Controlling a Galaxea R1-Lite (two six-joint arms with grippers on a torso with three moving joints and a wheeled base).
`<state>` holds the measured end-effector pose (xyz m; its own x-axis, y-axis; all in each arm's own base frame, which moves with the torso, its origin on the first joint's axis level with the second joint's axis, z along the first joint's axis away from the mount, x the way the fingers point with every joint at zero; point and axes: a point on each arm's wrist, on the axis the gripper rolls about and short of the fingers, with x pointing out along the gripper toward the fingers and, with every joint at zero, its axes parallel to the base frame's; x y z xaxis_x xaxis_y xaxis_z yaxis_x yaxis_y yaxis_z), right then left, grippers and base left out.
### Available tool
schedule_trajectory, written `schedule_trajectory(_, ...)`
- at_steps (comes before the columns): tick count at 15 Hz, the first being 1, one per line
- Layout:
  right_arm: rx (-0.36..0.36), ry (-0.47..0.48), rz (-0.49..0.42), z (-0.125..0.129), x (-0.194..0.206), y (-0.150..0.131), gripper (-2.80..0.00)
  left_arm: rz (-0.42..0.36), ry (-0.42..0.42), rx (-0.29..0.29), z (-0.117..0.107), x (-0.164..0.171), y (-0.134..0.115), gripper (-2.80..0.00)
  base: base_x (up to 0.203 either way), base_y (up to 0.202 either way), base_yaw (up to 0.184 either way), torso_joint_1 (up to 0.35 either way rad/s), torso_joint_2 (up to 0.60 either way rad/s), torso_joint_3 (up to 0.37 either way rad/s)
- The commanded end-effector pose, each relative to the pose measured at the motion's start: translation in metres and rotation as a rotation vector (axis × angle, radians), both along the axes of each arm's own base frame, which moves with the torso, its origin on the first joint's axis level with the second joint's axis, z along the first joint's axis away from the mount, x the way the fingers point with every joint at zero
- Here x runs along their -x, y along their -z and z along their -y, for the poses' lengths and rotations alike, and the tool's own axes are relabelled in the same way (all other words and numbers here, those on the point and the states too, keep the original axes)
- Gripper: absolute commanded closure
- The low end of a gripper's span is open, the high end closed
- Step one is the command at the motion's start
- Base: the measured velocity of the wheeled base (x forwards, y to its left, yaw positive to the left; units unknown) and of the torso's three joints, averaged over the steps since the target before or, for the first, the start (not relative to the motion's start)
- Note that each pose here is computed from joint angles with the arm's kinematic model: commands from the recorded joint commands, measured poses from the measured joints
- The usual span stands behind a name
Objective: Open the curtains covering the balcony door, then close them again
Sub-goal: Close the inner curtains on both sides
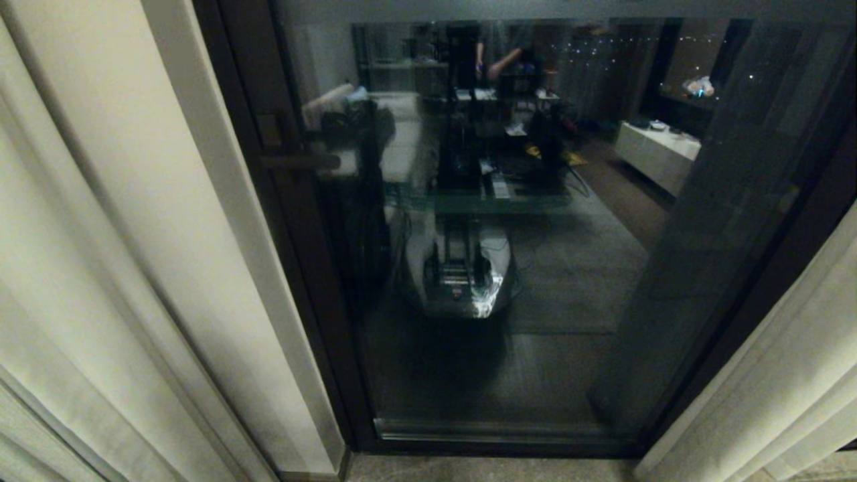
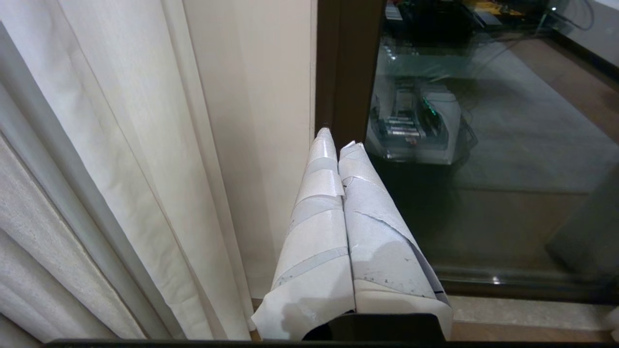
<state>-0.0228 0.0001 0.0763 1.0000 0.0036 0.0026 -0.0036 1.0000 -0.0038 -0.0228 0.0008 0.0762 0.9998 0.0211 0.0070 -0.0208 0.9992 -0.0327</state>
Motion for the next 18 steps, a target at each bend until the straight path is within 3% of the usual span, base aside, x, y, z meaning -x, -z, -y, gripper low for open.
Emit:
schedule_trajectory(1,0.001,0.000,0.001,0.000,0.000,0.000,0.00,0.002,0.000,0.003,0.000,0.000,0.000,0.00,0.000,0.000,0.000,0.000,0.00,0.000)
schedule_trajectory(12,0.001,0.000,0.000,0.000,0.000,0.000,0.00,0.002,0.001,-0.008,0.000,0.000,0.000,0.00,0.000,0.000,0.000,0.000,0.00,0.000)
schedule_trajectory(16,0.001,0.001,0.001,0.000,0.000,0.000,0.00,0.100,0.012,0.001,0.000,0.014,-0.037,0.00,0.000,0.000,0.000,0.000,0.00,0.000)
schedule_trajectory(18,0.001,0.001,0.001,0.000,0.000,0.000,0.00,0.104,0.013,0.002,0.000,0.015,-0.062,0.00,0.000,0.000,0.000,0.000,0.00,0.000)
